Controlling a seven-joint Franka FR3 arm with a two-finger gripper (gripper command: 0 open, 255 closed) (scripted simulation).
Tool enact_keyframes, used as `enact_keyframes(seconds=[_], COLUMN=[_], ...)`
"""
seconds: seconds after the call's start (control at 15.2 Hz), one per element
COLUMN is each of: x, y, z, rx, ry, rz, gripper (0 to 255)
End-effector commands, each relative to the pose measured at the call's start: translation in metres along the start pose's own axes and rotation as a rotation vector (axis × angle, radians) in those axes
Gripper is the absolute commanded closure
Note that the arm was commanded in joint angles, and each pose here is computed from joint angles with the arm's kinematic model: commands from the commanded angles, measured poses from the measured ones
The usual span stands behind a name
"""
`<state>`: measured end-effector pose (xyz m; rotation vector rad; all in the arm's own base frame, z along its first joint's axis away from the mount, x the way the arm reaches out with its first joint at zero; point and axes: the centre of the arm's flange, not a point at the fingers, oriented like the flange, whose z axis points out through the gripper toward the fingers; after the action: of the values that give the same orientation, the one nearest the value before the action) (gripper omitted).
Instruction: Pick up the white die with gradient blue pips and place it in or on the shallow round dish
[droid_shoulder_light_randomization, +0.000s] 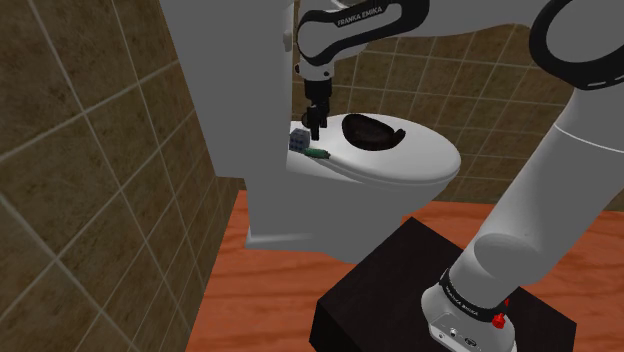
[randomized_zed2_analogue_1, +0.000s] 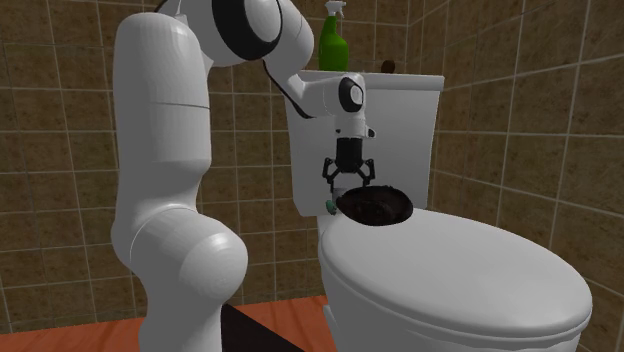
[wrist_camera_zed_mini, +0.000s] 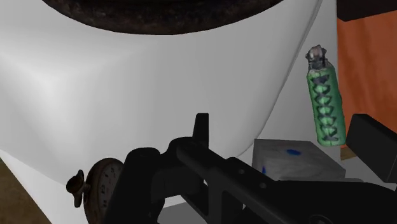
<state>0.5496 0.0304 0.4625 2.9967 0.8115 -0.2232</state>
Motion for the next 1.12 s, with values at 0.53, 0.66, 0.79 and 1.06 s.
enact_keyframes(seconds=[0.53, 0.66, 0.79, 1.06], x=[0.064, 0.073, 0.059, -0.002], y=[-0.017, -0.020, -0.031, -0.001], z=[0.022, 0.030, 0.023, -0.006], rx=[-0.042, -0.040, -0.040, 0.020], ry=[0.106, 0.106, 0.110, -0.058], rz=[-0.079, -0.081, -0.083, -0.001], gripper=[255, 255, 255, 255])
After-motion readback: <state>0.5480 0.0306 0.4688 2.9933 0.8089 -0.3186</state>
